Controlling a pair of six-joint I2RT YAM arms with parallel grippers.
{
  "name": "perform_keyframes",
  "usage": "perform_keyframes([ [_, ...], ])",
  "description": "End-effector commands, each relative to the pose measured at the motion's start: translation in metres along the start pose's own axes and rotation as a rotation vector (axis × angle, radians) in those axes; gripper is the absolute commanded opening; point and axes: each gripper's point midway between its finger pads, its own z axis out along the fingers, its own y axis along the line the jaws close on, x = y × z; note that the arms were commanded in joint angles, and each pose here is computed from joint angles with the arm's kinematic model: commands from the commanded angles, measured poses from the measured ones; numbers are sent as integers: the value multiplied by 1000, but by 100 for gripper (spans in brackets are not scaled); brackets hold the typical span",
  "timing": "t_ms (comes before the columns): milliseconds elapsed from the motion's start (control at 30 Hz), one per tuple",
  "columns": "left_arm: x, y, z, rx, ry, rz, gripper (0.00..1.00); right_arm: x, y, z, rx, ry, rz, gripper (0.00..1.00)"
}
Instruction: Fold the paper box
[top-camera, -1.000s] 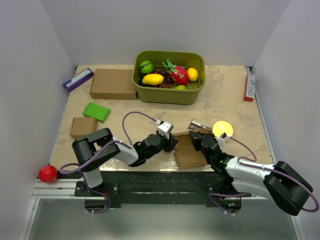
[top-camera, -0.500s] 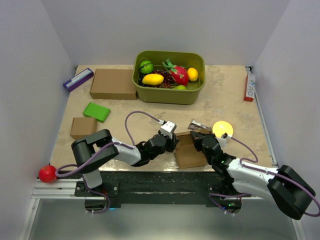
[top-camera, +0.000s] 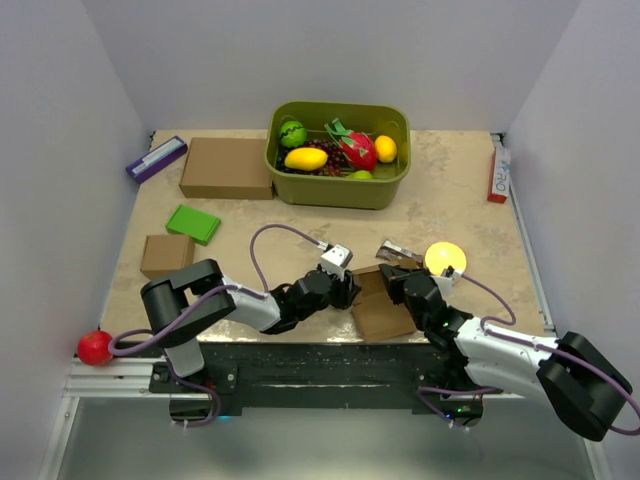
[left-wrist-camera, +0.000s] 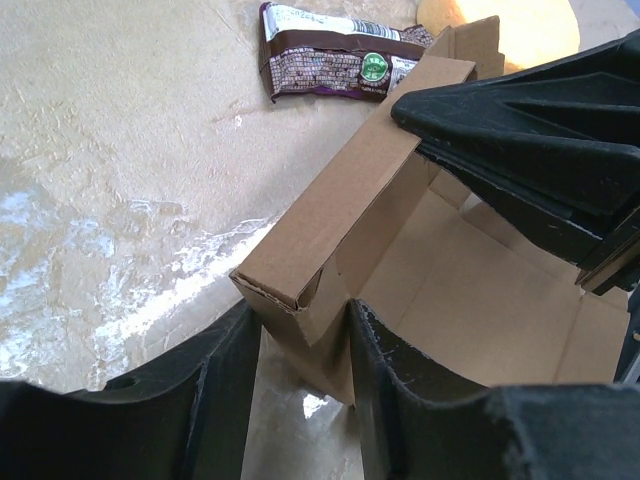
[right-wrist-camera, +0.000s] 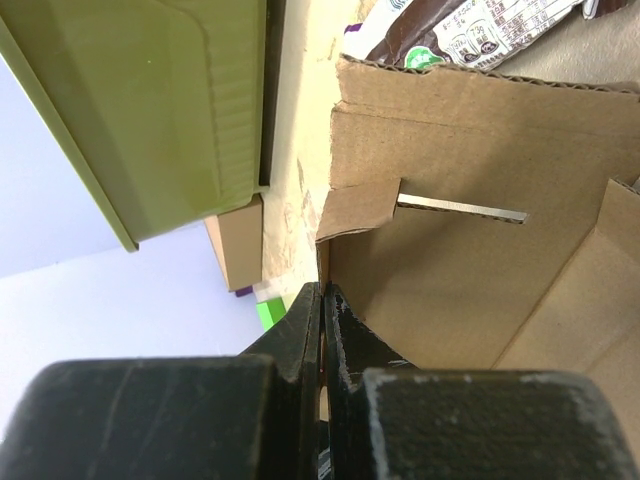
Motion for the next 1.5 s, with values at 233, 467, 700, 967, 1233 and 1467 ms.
perform_keyframes([
  [233,5,-19,-7,77,22,-29,43,4,-18,-2,56,21,-65,0],
  [467,10,-6,-4,13,19,4,30,6,-8,-4,32,31,-82,0],
  [700,-1,14,-5,-81,-8,124,26,6,4,-14,2,55,-91,0],
  [967,2,8,-7,-19,-9,180,24,6,7,-26,-7,87,-305,36],
  [1233,1,17,-5,-51,7,144,23,5,-11,-41,-25,146,-458,49],
  [1467,1,15,-2,-15,26,104,23,16,-41,-35,13,217,-507,22],
])
